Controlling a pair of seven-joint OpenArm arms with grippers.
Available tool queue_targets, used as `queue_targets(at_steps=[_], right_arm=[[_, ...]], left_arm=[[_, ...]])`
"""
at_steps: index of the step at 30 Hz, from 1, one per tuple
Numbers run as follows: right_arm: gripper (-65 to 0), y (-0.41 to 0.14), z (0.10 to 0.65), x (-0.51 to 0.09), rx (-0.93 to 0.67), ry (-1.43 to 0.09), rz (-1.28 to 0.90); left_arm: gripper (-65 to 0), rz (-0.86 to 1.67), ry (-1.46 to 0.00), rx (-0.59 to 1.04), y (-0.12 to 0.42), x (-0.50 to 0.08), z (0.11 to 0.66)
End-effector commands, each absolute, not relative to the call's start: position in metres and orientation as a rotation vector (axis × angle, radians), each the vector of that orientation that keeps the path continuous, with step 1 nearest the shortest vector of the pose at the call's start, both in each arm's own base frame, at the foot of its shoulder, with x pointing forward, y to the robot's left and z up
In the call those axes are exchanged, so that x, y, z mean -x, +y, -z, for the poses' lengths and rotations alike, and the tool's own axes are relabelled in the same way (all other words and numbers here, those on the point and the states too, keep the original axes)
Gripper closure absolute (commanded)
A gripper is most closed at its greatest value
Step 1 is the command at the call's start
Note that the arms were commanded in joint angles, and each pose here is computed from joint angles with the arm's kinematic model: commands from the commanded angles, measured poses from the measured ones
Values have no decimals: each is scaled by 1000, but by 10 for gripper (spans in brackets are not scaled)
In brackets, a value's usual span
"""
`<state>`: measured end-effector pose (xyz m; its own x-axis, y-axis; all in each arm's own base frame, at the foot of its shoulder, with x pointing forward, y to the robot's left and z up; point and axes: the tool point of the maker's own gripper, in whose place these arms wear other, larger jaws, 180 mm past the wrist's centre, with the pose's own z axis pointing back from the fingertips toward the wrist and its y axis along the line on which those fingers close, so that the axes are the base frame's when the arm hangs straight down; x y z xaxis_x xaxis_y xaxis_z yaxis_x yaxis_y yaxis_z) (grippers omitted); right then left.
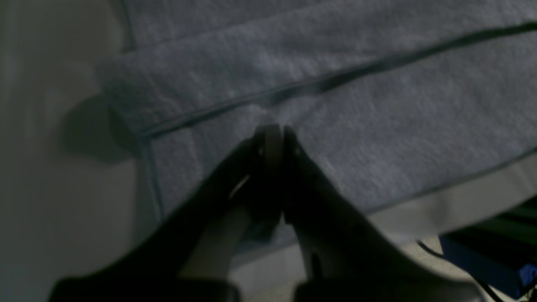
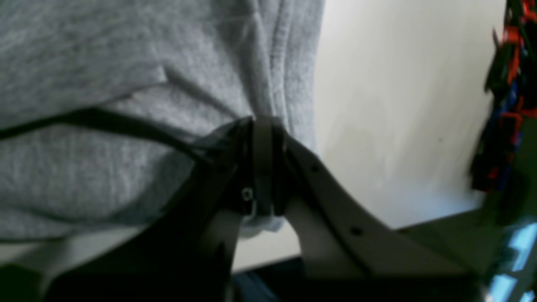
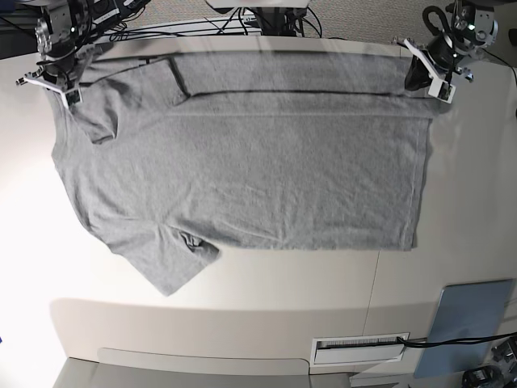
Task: Fold the T-shirt properly
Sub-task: 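Release the folded edge and move both grippers back to the shirt edge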
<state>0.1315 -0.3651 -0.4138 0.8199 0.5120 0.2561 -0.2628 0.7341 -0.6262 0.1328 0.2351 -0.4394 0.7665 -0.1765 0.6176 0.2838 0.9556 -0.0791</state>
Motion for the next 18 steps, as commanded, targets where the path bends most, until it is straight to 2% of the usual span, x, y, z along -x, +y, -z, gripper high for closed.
queue_targets(at_steps=[1, 7, 15, 18], right_arm=[[0, -373, 417, -115, 616, -358, -441], [0, -379, 415, -103, 656, -340, -450], [0, -360, 385, -141, 682, -524, -473], [0, -349, 360, -163, 723, -636, -495]], left_arm=[[0, 327, -344, 96, 252, -69, 472], [0, 394, -357, 148, 234, -70, 461], [0, 423, -529, 97, 234, -122, 420], [-96, 433, -632, 63, 237, -151, 393]])
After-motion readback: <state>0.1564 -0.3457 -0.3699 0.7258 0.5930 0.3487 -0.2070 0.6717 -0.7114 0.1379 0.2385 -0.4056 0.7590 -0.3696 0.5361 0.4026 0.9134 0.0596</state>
